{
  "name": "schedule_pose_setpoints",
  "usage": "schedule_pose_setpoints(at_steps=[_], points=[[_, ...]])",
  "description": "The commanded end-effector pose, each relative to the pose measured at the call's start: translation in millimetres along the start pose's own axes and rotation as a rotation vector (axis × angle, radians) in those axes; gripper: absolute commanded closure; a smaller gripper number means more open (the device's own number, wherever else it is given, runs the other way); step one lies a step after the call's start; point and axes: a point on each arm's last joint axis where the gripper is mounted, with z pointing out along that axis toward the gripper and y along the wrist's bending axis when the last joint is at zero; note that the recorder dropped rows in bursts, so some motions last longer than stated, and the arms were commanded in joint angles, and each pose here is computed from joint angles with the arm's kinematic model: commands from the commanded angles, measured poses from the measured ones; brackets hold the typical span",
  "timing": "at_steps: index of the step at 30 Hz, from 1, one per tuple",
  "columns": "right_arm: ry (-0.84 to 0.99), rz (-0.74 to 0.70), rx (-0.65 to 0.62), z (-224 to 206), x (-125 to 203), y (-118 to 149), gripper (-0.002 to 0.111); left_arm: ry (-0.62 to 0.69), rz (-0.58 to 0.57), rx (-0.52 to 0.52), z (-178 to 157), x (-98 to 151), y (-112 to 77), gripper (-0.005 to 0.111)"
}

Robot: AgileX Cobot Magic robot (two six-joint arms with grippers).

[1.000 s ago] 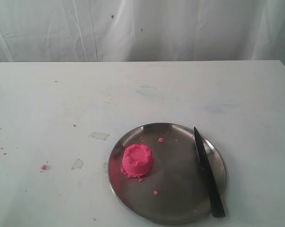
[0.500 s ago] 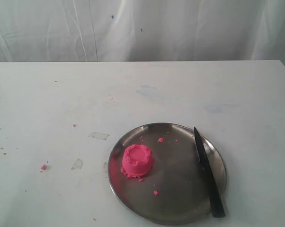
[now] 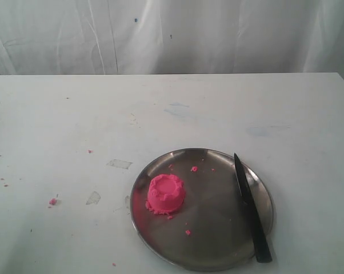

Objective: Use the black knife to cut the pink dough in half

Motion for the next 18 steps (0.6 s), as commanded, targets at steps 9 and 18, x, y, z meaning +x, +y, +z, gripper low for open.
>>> schedule_pose_setpoints(at_steps=[9,18], points=[[0.861,-0.404,0.010,-15,110,-27,0.108,-0.007,-0.010,0.000,0,0,0.0,0.107],[1.037,-0.365,0.010,-33,132,-31,0.108,-0.007,-0.010,0.000,0,0,0.0,0.107]])
